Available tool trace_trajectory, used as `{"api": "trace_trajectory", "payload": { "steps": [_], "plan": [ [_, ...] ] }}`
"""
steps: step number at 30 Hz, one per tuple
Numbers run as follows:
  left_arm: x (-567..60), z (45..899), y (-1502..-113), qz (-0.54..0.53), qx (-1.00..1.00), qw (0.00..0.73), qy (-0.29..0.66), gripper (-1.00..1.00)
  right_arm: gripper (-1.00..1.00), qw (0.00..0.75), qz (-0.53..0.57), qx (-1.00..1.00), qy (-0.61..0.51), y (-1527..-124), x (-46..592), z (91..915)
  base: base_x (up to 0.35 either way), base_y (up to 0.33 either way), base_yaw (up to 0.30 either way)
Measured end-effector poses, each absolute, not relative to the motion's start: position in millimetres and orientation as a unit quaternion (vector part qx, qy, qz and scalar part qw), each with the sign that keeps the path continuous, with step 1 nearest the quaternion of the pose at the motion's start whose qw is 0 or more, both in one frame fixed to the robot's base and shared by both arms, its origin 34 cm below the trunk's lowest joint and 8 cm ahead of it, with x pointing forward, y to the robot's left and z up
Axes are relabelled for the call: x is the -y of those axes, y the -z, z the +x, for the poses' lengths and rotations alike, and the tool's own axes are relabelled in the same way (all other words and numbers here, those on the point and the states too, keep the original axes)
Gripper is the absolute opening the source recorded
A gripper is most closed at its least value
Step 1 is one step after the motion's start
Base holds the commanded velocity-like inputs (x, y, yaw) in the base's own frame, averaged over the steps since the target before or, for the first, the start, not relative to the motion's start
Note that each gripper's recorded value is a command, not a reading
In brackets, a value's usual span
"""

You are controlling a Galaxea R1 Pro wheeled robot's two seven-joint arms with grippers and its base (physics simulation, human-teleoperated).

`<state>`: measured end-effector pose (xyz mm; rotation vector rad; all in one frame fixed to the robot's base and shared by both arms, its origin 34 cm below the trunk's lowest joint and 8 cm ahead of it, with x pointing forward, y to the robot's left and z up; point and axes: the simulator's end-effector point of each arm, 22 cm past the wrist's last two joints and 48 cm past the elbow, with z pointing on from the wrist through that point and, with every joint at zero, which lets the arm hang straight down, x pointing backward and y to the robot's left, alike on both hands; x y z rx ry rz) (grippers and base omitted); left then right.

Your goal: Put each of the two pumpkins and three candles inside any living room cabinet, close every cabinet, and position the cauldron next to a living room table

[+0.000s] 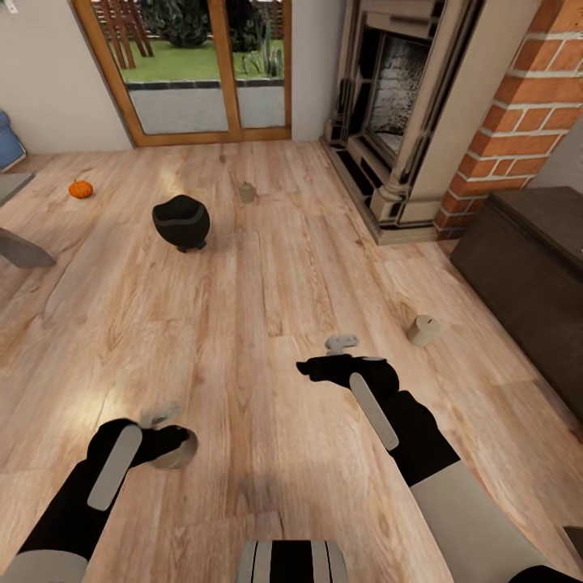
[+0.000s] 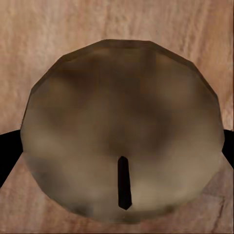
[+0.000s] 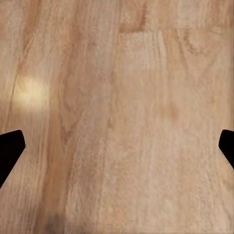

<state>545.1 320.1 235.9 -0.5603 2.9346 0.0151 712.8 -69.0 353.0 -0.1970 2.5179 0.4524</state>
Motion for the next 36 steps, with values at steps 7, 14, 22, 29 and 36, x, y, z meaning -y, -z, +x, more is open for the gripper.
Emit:
{"api": "trace_trajectory", "payload": {
  "steps": [7,14,22,29,36],
  "plan": [
    [-318.5,566.9,-266.9,-0.188,-0.976,0.112,0.006,-1.0,1.0,0.301,-0.078,-0.935,-0.169,-374.7,66.5,717.7,0.0,0.0,0.0],
    [-307.6,576.0,-283.6,-0.182,-0.975,0.128,0.016,-1.0,1.0,0.322,-0.08,-0.928,-0.17,-398.9,65.9,724.0,0.0,0.0,0.0],
    [-303.7,585.6,-294.7,-0.177,-0.973,0.146,0.021,-1.0,1.0,0.325,-0.079,-0.927,-0.172,-401.0,63.7,724.7,0.033,0.02,0.0],
    [-288.9,587.5,-297.2,-0.155,-0.976,0.148,0.026,-1.0,1.0,0.326,-0.079,-0.927,-0.171,-401.2,64.4,725.0,0.232,0.182,0.0],
    [-289.1,587.4,-297.4,-0.153,-0.977,0.148,0.024,-1.0,1.0,0.326,-0.078,-0.926,-0.172,-401.8,64.4,725.1,0.265,0.199,-0.033]
  ]
}}
